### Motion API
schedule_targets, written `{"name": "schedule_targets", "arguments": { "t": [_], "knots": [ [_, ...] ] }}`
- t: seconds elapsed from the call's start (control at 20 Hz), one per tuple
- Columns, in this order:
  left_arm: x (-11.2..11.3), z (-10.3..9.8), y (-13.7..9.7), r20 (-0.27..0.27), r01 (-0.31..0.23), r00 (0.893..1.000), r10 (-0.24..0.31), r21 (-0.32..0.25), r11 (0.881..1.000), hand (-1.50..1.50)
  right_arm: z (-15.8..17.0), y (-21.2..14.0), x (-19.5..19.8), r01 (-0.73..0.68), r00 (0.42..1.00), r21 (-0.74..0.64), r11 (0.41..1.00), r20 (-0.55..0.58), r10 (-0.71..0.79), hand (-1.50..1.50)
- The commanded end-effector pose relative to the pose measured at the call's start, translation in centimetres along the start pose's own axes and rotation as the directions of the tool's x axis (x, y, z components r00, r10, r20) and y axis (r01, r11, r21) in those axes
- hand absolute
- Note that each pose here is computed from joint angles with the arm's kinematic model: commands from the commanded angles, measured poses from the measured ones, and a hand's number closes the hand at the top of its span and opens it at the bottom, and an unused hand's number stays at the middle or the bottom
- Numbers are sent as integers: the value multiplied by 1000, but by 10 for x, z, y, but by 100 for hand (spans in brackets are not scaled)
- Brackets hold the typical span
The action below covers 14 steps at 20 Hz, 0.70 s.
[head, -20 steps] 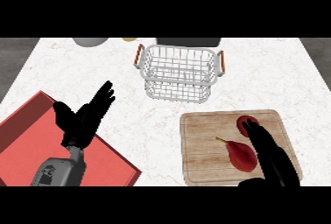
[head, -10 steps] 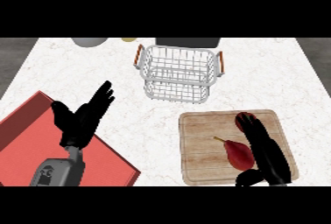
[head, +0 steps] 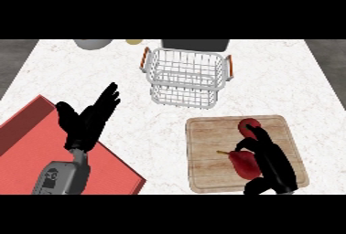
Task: Pick the pear from the cutting board and place it in the tiered basket
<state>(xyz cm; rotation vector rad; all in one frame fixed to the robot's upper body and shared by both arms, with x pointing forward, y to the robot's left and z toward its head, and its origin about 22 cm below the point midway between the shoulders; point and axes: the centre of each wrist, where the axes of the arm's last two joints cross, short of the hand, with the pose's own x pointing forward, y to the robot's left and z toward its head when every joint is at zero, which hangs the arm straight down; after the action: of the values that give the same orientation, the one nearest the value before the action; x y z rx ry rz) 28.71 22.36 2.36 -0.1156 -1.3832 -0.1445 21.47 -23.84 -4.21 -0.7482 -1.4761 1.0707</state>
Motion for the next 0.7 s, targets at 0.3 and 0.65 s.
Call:
{"name": "schedule_targets", "arguments": {
  "t": [0.3, 0.65],
  "knots": [
    [0, 9, 6, 2, 6, 1000, -6, -6, 1000, 0, 10, 25, 16, -19, 951, 32, 999, -307, 28, 150],
    [-5, 1, 14, -7, 1, 1000, -1, 29, 1000, 0, 33, 15, 57, -24, 794, 9, 1000, -608, 25, 150]
  ]
}}
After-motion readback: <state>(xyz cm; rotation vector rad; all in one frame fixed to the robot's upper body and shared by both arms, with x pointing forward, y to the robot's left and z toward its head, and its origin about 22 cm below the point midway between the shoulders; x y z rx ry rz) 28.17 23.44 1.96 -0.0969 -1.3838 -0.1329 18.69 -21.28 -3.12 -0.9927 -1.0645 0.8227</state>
